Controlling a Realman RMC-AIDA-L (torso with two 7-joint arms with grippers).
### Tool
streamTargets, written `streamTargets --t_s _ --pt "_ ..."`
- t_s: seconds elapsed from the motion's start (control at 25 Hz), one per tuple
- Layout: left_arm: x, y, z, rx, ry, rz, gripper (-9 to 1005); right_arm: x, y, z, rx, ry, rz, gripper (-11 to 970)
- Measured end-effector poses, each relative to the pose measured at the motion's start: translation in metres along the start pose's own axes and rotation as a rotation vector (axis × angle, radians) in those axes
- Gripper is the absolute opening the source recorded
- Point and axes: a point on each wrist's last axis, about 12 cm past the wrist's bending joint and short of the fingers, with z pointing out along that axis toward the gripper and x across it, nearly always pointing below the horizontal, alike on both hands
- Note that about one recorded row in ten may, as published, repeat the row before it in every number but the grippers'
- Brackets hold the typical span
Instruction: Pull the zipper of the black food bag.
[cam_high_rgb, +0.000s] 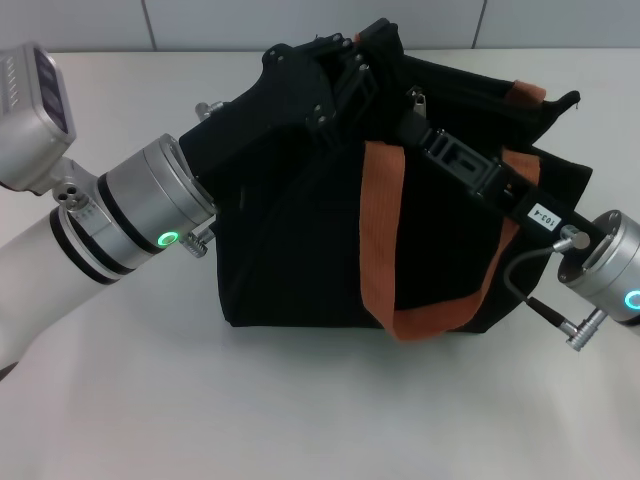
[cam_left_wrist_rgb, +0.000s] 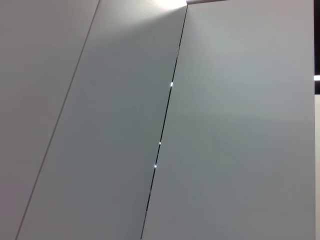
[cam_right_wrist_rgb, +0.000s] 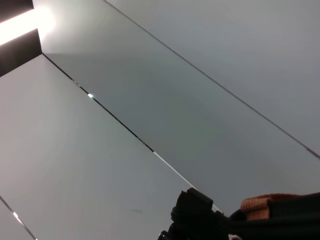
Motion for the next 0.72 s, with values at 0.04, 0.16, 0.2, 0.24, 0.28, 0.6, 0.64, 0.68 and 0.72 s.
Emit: streamTargets --t_s 0.04,0.16,0.2,0.24,0.28,0.6,0.64,0.68,0.72 --pt "0.0 0.0 0.0 0.0 0.0 0.0 61 0.0 0.0 -0.001 0.002 -0.001 0.001 -2" --pt "0.0 0.0 -0.001 -0.002 -0.002 -0.001 62 0.0 0.0 -0.004 0.01 -0.007 0.003 -2" --pt "0.0 0.0 -0.001 -0.002 -0.002 -0.001 62 0.001 0.0 -0.006 0.014 -0.01 0.004 -2" --pt "0.0 0.0 -0.001 -0.002 -0.003 -0.001 62 0.001 0.0 -0.007 0.017 -0.014 0.005 -2" --pt "0.0 0.0 -0.001 -0.003 -0.003 -0.001 62 0.001 0.0 -0.008 0.021 -0.018 0.006 -2" --pt "0.0 0.0 -0.002 -0.005 -0.005 -0.002 64 0.001 0.0 -0.018 0.039 -0.04 0.009 -1" --pt "0.0 0.0 -0.002 -0.005 -0.005 -0.001 64 0.002 0.0 -0.019 0.041 -0.04 0.01 -1" --pt "0.0 0.0 -0.002 -0.005 -0.005 -0.002 64 0.002 0.0 -0.02 0.043 -0.042 0.011 -1" --pt "0.0 0.0 -0.002 -0.005 -0.005 -0.002 64 0.003 0.001 -0.022 0.043 -0.046 0.013 -1"
